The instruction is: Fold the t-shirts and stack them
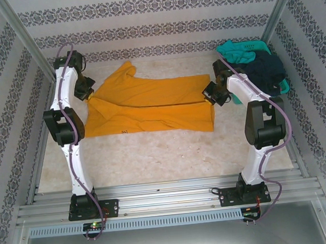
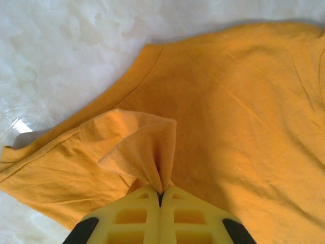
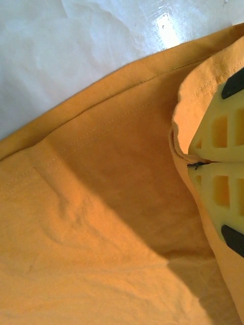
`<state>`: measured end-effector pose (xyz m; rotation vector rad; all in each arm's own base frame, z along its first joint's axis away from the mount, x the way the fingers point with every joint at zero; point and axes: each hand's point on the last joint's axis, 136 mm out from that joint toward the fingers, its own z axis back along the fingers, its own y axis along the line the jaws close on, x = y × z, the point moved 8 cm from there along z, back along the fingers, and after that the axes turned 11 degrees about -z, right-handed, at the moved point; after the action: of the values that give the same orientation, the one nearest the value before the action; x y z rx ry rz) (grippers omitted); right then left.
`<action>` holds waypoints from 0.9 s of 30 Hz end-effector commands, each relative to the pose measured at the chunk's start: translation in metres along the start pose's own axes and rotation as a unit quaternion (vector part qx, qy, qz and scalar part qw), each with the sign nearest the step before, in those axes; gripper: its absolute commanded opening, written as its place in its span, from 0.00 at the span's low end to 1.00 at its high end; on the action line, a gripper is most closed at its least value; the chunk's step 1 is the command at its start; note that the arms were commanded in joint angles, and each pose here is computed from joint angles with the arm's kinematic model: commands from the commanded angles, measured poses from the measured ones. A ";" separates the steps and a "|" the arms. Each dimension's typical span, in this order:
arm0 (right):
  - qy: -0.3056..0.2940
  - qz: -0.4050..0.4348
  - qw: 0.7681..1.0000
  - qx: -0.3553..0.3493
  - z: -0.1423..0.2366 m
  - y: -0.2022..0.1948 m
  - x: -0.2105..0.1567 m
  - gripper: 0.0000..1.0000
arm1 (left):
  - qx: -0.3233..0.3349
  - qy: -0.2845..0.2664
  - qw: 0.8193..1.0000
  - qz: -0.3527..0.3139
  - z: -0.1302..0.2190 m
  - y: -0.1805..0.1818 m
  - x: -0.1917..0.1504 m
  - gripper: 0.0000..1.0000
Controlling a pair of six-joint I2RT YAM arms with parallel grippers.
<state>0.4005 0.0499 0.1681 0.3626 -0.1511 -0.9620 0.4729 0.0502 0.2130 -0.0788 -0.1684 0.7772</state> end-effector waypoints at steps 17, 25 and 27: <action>-0.008 -0.014 1.000 -0.003 -0.014 0.009 0.022 0.00 | -0.039 0.000 0.999 0.003 -0.020 -0.027 0.008 0.00; -0.007 -0.015 1.000 -0.003 -0.022 0.017 0.028 0.00 | -0.073 0.005 0.997 0.014 -0.036 -0.042 0.016 0.00; -0.007 -0.015 1.000 -0.003 -0.024 0.019 0.030 0.00 | -0.081 0.002 0.997 0.015 -0.038 -0.044 0.018 0.00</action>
<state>0.4323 0.0458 0.1506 0.3584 -0.1470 -0.9782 0.5143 0.0351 0.1769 -0.1945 -0.1833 0.7815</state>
